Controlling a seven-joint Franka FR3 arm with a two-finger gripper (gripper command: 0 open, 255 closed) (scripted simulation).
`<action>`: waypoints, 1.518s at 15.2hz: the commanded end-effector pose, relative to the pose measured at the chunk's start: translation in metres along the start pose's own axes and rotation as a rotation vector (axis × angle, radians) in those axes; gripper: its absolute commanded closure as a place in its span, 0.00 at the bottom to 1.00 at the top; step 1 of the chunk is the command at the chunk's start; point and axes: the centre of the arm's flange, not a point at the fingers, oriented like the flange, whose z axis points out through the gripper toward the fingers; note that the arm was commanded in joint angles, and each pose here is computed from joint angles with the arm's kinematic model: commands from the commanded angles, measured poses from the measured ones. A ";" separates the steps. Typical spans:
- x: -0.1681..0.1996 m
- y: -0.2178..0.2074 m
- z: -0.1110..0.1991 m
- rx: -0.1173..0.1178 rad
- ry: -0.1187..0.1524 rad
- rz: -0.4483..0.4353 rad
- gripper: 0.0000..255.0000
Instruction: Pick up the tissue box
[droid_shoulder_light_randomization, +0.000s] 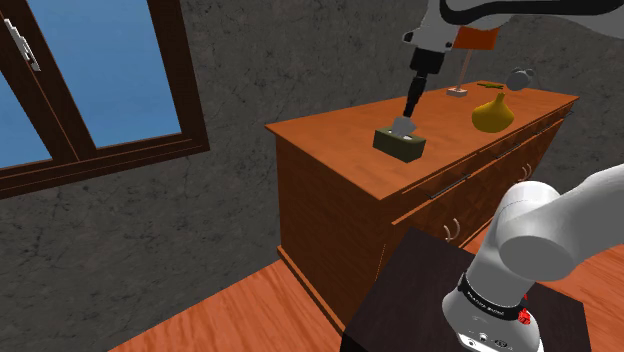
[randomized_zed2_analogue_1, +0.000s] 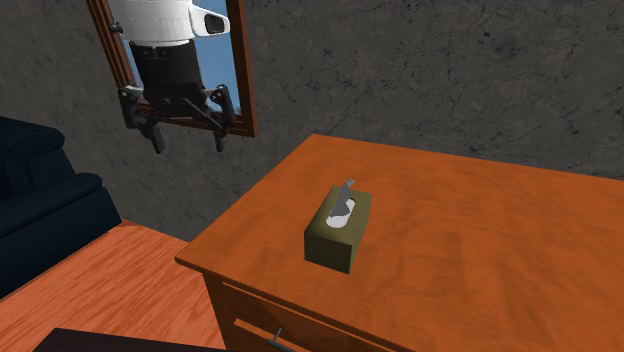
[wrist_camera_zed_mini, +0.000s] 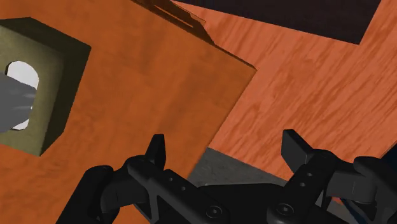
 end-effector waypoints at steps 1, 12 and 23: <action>-0.010 0.030 0.003 0.037 -0.004 -0.048 0.00; -0.024 0.199 0.039 0.238 -0.031 -0.279 0.00; -0.010 0.325 0.102 0.396 -0.051 -0.462 0.00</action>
